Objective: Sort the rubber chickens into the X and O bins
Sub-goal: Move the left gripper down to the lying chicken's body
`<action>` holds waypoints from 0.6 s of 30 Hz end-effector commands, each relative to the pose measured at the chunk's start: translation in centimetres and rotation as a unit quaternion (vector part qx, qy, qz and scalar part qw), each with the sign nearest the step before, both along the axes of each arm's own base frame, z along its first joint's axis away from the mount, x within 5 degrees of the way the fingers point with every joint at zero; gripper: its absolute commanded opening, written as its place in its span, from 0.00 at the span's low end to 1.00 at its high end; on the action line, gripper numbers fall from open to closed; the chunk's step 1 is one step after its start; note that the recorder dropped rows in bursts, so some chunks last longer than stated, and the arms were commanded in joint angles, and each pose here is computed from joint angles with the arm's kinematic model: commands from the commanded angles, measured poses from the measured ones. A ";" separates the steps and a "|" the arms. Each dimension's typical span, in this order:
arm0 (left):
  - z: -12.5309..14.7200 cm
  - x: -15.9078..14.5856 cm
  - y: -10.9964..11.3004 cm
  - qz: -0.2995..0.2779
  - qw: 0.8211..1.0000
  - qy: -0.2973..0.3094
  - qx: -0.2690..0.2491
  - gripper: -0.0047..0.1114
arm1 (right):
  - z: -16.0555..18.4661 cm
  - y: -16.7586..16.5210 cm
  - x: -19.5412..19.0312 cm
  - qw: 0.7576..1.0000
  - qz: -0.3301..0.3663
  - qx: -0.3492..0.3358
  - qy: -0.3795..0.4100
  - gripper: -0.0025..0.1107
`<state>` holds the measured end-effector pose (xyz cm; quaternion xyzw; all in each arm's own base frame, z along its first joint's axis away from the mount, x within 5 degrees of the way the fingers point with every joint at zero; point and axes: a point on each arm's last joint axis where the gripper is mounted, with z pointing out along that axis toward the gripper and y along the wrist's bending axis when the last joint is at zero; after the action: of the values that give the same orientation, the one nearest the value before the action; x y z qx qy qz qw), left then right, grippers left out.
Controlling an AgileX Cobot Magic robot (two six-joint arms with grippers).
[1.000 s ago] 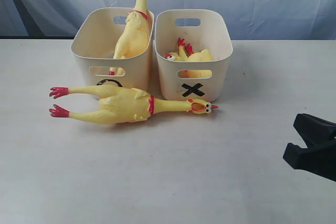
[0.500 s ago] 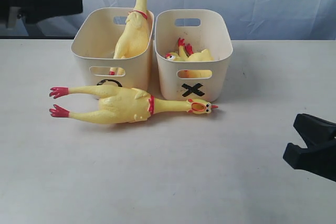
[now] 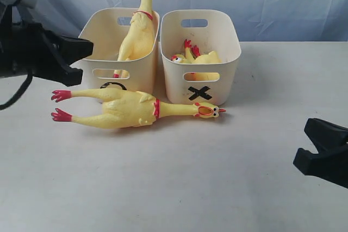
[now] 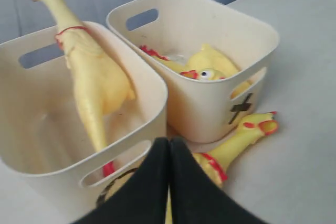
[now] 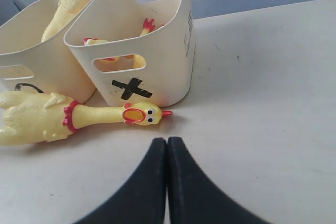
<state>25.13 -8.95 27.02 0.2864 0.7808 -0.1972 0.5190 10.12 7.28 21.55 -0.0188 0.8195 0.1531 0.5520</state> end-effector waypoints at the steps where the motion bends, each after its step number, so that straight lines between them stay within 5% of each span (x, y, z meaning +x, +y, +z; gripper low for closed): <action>1: -1.3 -0.3 0.1 0.049 0.997 -0.036 0.042 0.04 | 0.0 -0.1 0.0 1.000 0.001 -0.003 -0.005 0.01; 7: -3.0 -1.1 -0.5 0.029 0.990 -0.076 0.118 0.04 | 0.0 -0.1 0.0 1.000 0.001 -0.003 -0.005 0.01; 12: -5.6 -1.5 -0.6 -0.015 0.967 -0.078 0.244 0.04 | 0.0 -0.1 0.0 1.000 0.001 -0.003 -0.005 0.01; 18: -8.4 -1.0 -0.5 -0.058 0.944 -0.053 0.320 0.17 | 0.0 -0.1 0.0 1.000 0.001 -0.003 -0.005 0.01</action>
<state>24.10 -9.33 19.76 0.4726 0.7548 0.0423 0.4528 10.12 7.27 21.54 -0.0180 0.8198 0.1531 0.5515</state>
